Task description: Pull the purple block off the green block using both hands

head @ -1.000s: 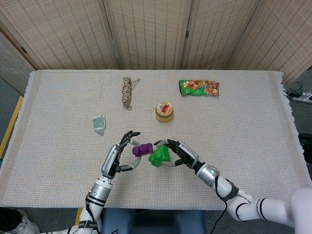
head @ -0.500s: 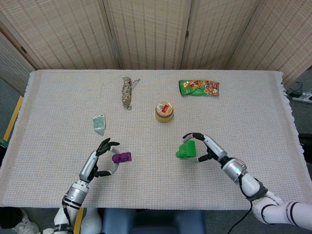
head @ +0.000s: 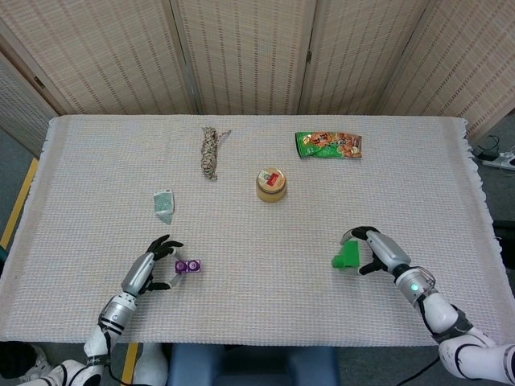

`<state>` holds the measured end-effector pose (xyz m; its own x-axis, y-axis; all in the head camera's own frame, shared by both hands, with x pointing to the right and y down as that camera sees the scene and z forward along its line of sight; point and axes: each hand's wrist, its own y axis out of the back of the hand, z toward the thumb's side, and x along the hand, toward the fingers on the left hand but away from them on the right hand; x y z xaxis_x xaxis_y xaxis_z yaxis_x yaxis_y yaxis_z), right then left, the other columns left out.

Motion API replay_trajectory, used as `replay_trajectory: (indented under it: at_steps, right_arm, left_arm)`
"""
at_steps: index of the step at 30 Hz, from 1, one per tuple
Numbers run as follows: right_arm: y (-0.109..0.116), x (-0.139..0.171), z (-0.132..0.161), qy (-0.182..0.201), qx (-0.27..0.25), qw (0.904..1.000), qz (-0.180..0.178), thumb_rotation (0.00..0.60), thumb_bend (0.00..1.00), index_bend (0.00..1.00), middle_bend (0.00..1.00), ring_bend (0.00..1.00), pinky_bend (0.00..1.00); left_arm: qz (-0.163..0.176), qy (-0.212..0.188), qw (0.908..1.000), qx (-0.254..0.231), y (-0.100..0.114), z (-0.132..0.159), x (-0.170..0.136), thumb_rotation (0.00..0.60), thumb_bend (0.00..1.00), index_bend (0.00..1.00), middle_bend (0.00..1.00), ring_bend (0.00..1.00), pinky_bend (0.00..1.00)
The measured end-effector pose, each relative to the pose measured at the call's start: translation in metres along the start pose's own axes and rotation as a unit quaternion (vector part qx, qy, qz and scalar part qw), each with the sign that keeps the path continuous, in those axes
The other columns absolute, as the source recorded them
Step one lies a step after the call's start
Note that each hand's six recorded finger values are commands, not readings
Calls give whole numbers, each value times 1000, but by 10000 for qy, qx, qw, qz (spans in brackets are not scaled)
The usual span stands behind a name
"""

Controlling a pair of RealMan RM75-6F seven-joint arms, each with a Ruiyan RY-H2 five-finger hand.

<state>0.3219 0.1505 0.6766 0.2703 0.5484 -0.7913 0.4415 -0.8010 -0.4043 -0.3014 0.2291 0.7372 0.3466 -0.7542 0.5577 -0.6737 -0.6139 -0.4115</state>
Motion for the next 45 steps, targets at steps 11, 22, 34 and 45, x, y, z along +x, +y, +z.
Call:
replay_trajectory:
  at_steps: [11, 22, 34, 45]
  right_arm:
    - [-1, -12, -22, -298, 170, 9994, 51, 600, 293, 602, 135, 38, 0]
    - [3, -4, -17, 8, 210, 9993, 310, 600, 295, 0, 0, 0, 0]
    - [39, 34, -3, 703, 614, 9938, -604, 600, 294, 0, 0, 0, 0]
    - [48, 91, -19, 199, 2691, 9252, -2669, 600, 294, 0, 0, 0, 0]
  left_arm:
    - [-222, 19, 9998, -10, -12, -29, 18, 600, 577, 518, 195, 0, 0]
    - [-207, -84, 9996, 197, -10, -22, 20, 600, 418, 0, 1, 0, 0]
    - [243, -446, 9896, 1345, 35, -2, -8, 600, 425, 6, 0, 0, 0]
    - [865, 719, 9257, 3611, 111, 16, -90, 600, 425, 0, 0, 0, 0]
